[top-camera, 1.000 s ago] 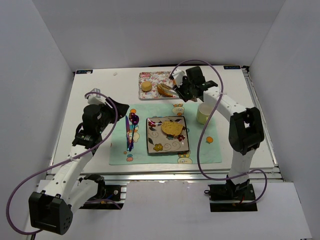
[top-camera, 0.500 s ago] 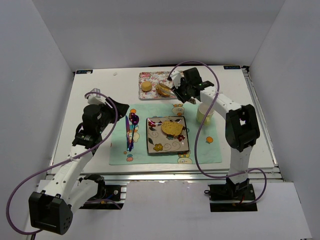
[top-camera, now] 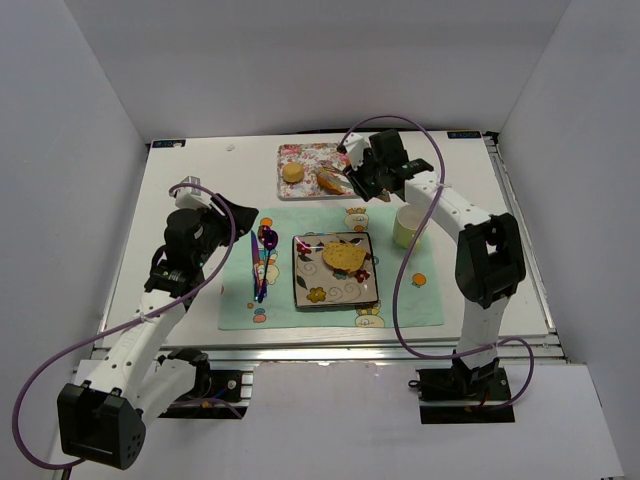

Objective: Place the bread

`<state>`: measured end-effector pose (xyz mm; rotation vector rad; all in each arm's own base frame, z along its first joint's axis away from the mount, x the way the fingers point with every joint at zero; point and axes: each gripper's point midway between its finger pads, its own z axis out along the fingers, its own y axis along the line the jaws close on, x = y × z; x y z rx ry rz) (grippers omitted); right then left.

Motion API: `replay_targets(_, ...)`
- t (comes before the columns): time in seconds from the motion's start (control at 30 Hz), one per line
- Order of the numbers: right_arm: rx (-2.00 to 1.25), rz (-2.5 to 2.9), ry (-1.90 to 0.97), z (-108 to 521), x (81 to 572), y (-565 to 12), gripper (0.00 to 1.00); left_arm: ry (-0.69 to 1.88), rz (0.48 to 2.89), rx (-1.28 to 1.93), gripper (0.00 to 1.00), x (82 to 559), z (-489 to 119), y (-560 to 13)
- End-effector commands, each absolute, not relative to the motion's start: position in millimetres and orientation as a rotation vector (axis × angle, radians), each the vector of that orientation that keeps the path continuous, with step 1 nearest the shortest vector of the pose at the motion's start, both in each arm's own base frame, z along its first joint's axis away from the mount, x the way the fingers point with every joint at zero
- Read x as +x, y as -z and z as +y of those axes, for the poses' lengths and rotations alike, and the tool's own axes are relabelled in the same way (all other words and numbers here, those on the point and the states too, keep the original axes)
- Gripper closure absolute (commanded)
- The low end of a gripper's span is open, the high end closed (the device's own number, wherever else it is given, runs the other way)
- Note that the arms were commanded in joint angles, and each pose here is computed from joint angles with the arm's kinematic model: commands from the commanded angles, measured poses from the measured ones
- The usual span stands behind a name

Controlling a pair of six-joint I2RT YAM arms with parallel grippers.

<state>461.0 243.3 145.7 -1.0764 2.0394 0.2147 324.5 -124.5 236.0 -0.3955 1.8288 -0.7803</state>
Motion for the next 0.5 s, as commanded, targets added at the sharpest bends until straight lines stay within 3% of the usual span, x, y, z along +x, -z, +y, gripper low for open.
replay_targets(0.0, -1.025, 1.944, -0.237, 252, 466, -188, 0.59, 0.783, 1.815, -0.396, 0.39, 325, -124, -238)
replay_targets(0.47, -1.022, 2.027, -0.212, 247, 467, -153, 0.56, 0.780, 1.818, -0.394, 0.39, 325, -124, -239)
